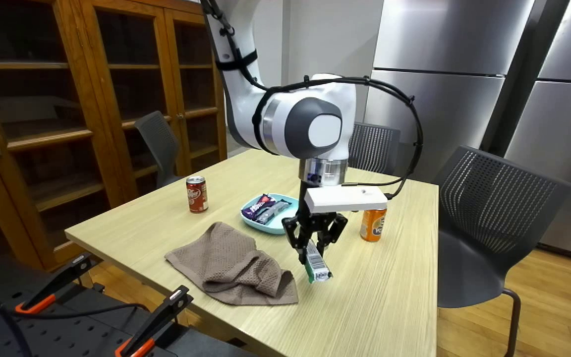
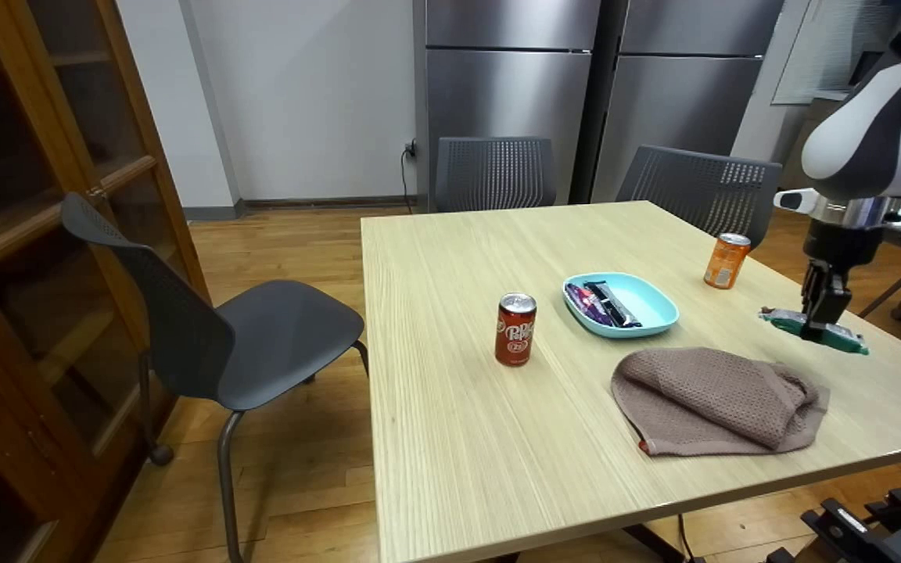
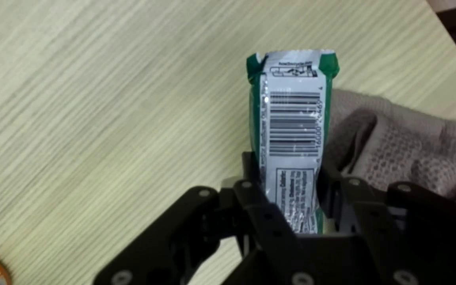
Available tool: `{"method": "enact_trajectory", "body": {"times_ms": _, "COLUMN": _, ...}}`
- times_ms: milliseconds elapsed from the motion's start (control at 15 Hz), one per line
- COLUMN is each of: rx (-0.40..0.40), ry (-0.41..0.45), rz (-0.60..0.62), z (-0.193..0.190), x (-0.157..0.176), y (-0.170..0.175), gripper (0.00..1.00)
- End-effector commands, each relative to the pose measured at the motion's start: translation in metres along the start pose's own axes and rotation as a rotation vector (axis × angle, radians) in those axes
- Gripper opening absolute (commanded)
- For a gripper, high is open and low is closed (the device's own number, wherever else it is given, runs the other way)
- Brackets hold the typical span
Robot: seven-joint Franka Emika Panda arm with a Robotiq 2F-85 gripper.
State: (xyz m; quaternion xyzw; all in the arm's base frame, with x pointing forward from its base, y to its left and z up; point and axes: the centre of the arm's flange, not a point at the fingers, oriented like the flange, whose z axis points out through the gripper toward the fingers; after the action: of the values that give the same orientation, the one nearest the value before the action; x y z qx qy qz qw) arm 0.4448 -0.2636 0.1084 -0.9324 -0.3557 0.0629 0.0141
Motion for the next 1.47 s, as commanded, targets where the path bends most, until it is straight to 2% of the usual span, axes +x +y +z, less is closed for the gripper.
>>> {"method": "enact_trajectory", "body": {"times_ms": 0, "rx": 0.042, "ry": 0.042, "rz": 0.115, "z": -0.025, "x": 0.03, "y": -0.002, "gripper": 0.12}}
{"method": "enact_trajectory", "body": {"times_ms": 533, "rx": 0.083, "ry": 0.084, "rz": 0.241, "z": -0.06, "x": 0.112, "y": 0.014, "gripper": 0.12}}
{"method": "enact_trajectory", "body": {"times_ms": 867, "rx": 0.12, "ry": 0.167, "rz": 0.427, "z": -0.078, "x": 0.154, "y": 0.028, "gripper": 0.12}}
{"method": "enact_trajectory", "body": {"times_ms": 1067, "rx": 0.136, "ry": 0.204, "rz": 0.539, "z": -0.076, "x": 0.174, "y": 0.038, "gripper": 0.12}}
{"method": "enact_trajectory", "body": {"times_ms": 1400, "rx": 0.124, "ry": 0.207, "rz": 0.682, "z": -0.051, "x": 0.205, "y": 0.059, "gripper": 0.12}}
